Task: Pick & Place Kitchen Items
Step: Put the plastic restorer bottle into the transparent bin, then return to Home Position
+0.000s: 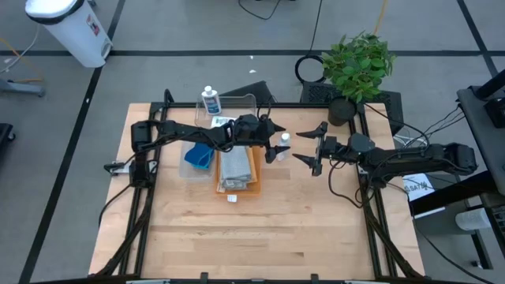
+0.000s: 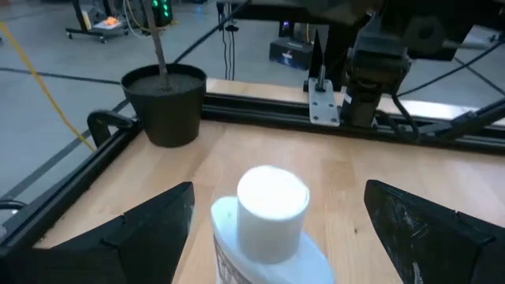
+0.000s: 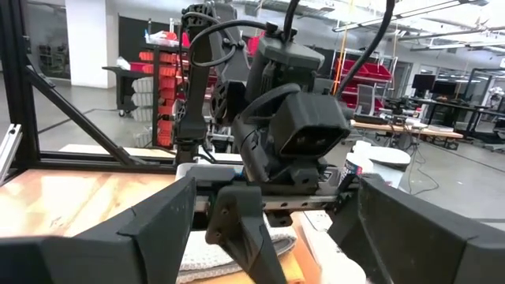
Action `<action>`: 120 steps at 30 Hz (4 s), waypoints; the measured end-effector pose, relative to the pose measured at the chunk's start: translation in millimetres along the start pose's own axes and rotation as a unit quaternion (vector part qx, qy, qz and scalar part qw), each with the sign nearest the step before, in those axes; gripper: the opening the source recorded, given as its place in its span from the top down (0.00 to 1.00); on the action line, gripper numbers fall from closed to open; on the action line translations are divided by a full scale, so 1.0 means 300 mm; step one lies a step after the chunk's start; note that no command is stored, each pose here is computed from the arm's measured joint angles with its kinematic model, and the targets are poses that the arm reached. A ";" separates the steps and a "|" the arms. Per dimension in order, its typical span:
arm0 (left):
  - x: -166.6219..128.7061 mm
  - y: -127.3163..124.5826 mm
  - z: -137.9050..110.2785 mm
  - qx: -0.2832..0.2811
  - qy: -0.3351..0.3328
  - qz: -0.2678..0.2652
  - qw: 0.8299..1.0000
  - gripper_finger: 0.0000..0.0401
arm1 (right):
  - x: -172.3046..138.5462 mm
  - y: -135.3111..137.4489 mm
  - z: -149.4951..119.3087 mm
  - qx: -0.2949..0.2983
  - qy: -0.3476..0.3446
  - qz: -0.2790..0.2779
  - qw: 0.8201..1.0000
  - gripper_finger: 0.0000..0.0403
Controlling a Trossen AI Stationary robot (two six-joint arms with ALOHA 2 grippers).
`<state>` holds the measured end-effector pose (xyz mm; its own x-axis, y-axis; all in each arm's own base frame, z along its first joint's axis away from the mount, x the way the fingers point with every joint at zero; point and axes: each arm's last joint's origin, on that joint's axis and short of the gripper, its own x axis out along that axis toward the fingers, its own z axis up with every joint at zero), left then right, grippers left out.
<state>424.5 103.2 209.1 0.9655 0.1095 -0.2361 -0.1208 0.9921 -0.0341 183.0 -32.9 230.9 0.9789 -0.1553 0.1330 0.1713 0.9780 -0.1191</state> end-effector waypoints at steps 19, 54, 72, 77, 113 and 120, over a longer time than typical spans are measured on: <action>-0.001 -0.002 0.006 -0.007 -0.006 -0.001 1.000 0.71 | 0.000 0.000 0.000 0.000 0.000 0.000 1.000 0.20; -0.572 0.289 0.185 0.019 -0.073 0.209 0.975 0.70 | 0.000 -0.002 -0.005 0.000 0.009 -0.011 1.000 0.20; -0.386 0.390 -0.054 -0.024 -0.020 0.205 0.978 0.69 | 0.002 -0.005 -0.012 -0.002 0.019 -0.025 1.000 0.20; -0.382 0.391 -0.063 -0.026 -0.008 0.204 0.979 0.69 | 0.002 -0.005 -0.014 -0.004 0.022 -0.025 0.999 0.20; -0.706 0.167 0.178 -0.048 0.002 -0.128 0.991 0.16 | 0.002 -0.005 -0.018 -0.004 0.027 -0.025 0.999 0.20; -0.844 0.033 0.239 -0.031 -0.013 -0.249 0.968 0.16 | 0.002 -0.004 -0.019 -0.001 0.029 -0.024 0.999 0.20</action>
<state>195.3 89.7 338.3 0.9127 -0.3797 -0.1510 0.3490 0.9166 -0.1953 183.9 -35.0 225.5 0.9741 -0.2106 0.0818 0.2192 0.9689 -0.1150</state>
